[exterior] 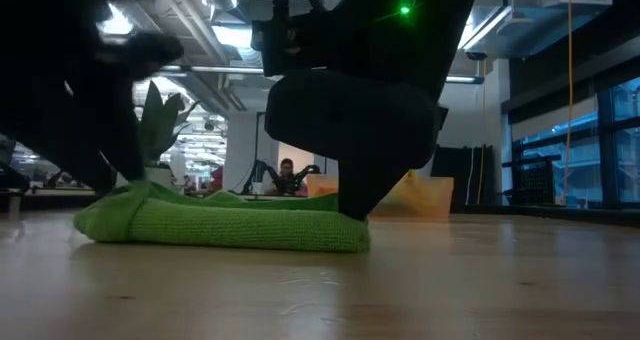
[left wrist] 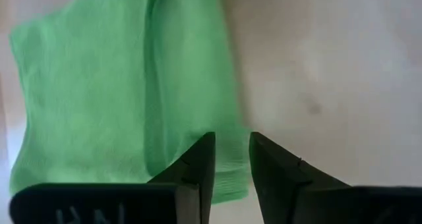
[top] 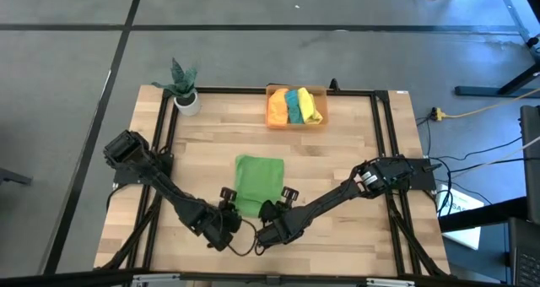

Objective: Roll microfiber towels into tight, uniform cylinder then place into a basket
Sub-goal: Roll the green microfiber towel

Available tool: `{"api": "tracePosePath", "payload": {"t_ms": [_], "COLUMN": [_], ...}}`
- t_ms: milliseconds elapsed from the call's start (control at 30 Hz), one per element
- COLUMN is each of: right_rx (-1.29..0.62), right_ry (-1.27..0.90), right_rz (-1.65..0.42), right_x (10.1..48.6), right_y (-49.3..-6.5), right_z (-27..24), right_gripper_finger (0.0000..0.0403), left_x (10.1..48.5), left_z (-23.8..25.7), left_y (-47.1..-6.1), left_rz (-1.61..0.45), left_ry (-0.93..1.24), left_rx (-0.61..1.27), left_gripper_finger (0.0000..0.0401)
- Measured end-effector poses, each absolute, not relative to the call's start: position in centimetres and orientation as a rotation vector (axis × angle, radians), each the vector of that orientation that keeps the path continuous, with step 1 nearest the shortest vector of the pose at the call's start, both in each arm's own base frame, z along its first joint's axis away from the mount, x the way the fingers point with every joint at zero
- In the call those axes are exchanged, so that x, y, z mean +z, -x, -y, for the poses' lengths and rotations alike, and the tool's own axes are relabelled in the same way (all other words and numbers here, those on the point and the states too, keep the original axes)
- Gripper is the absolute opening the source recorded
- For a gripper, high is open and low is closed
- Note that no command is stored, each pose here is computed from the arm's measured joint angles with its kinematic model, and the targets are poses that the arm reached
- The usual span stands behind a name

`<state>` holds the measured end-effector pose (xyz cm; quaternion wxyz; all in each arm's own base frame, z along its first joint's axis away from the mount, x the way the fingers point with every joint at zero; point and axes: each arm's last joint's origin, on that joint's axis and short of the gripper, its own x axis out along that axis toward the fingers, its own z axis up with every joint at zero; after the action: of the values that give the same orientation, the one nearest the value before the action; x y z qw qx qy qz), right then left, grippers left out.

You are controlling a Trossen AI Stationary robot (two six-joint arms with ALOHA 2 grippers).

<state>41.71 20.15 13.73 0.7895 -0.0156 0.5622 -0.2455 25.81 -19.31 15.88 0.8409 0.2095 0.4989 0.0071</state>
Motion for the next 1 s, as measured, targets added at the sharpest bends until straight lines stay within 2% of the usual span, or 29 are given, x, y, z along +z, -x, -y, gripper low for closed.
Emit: {"api": "tracePosePath", "payload": {"t_ms": [433,800,1000], "right_rx": [-0.482,-0.473,-0.447], "right_ry": [0.064,0.122,0.135], "right_rz": [-1.239,-1.103,-1.097], "right_x": [13.8,18.1,18.3], "right_y": [-41.7,-40.4,-39.7], "right_z": [-20.2,-21.3,-22.6], "right_gripper_finger": [0.0008,0.0012,0.0022], "left_x": [13.3,13.3,13.3], "left_z": [16.3,15.9,15.9], "left_y": [-25.7,-26.0,-26.0], "left_rz": [-1.112,-1.135,-1.135], "left_ry": [-0.368,-0.355,-0.356], "left_rx": [0.095,0.073,0.073], "left_gripper_finger": [0.008,0.0075,0.0075]}}
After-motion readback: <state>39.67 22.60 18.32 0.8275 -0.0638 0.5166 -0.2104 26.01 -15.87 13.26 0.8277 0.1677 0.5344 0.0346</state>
